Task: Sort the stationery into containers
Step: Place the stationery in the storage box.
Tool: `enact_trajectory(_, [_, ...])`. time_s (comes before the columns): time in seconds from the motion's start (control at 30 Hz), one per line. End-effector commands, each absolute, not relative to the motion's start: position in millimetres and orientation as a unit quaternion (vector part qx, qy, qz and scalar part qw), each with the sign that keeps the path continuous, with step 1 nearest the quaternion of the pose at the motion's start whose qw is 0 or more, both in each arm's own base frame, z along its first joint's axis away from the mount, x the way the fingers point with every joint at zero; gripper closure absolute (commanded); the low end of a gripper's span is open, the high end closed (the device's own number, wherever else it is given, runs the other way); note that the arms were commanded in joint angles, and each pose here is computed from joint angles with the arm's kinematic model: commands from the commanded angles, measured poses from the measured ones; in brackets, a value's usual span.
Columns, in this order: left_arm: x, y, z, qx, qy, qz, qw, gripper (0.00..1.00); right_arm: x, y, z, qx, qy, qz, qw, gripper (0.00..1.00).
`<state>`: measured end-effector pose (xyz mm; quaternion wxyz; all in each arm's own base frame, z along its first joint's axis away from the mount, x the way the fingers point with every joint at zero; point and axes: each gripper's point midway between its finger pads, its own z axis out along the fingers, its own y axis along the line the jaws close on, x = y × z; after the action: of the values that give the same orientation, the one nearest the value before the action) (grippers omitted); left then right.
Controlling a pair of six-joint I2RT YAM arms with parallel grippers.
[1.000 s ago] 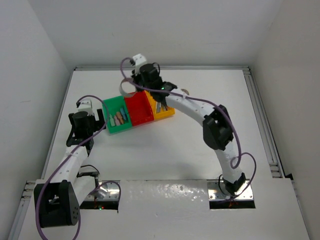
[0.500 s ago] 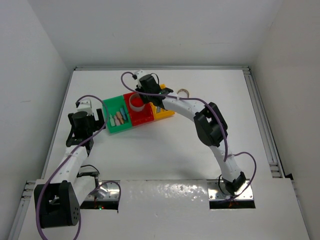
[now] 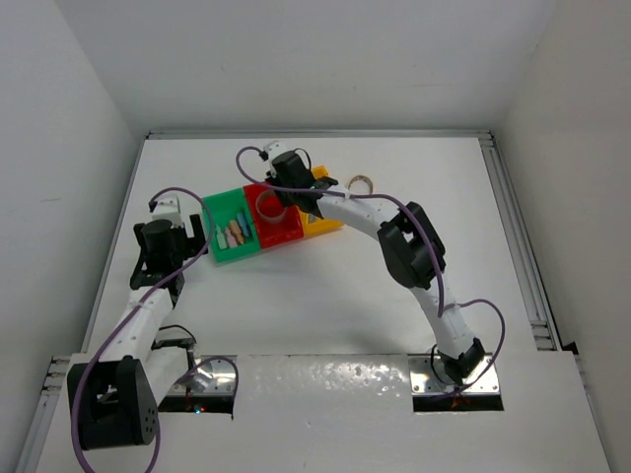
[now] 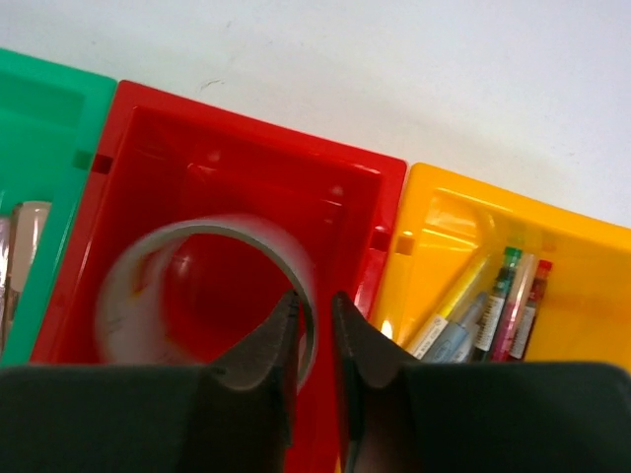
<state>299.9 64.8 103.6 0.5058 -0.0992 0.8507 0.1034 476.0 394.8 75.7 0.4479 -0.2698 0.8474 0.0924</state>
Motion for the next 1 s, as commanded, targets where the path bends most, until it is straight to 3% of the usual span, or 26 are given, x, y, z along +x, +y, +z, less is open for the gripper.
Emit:
enact_trajectory(0.0, [304.8,69.9,114.9,-0.106,0.835,0.106,0.530,0.01,480.0,410.4,95.2,-0.277,0.826,0.109,0.478,0.80])
enact_trajectory(0.03, [305.1,69.8,114.8,-0.106,0.835,0.105,0.530,0.01,479.0,412.1,96.0,-0.279,0.825,0.112,0.479,0.71])
enact_trajectory(0.13, [304.7,69.9,113.6,-0.106,0.836,0.106,0.528,0.01,477.6,415.4,99.6,-0.287,0.821,0.119,0.479,0.63])
enact_trajectory(0.3, [304.8,70.1,114.9,-0.106,0.835,0.106,0.530,0.01,477.9,418.1,118.9,-0.286,0.817,0.127,0.484,0.58])
enact_trajectory(0.43, [305.1,69.7,114.3,-0.105,0.835,0.105,0.529,0.01,483.0,415.2,186.1,-0.240,0.802,0.165,0.520,0.56])
enact_trajectory(0.47, [305.0,70.1,114.7,-0.106,0.835,0.106,0.530,0.01,488.2,405.6,202.3,-0.221,0.801,0.176,0.528,0.63])
enact_trajectory(0.53, [305.0,70.1,115.2,-0.106,0.835,0.106,0.530,0.01,490.3,383.8,234.6,-0.171,0.801,0.200,0.538,0.94])
enact_trajectory(0.57, [304.7,70.9,115.3,-0.106,0.834,0.107,0.531,0.01,504.2,356.1,240.0,-0.137,0.807,0.202,0.538,1.00])
enact_trajectory(0.63, [305.0,70.0,115.7,-0.105,0.833,0.107,0.532,0.01,519.9,303.2,235.1,-0.066,0.824,0.202,0.525,1.00])
enact_trajectory(0.67, [305.0,71.0,116.0,-0.106,0.833,0.107,0.532,0.01,522.6,280.3,221.0,-0.040,0.841,0.182,0.508,0.95])
enact_trajectory(0.73, [305.5,69.6,115.5,-0.104,0.833,0.105,0.533,0.01,537.7,222.6,190.6,0.041,0.871,0.136,0.471,0.65])
enact_trajectory(0.8, [305.2,69.7,115.1,-0.104,0.834,0.105,0.532,0.01,536.6,183.6,164.3,0.079,0.894,0.077,0.434,0.49])
enact_trajectory(0.97, [305.2,68.3,113.5,-0.103,0.836,0.101,0.529,0.01,538.1,128.4,101.7,0.115,0.922,0.011,0.370,0.42])
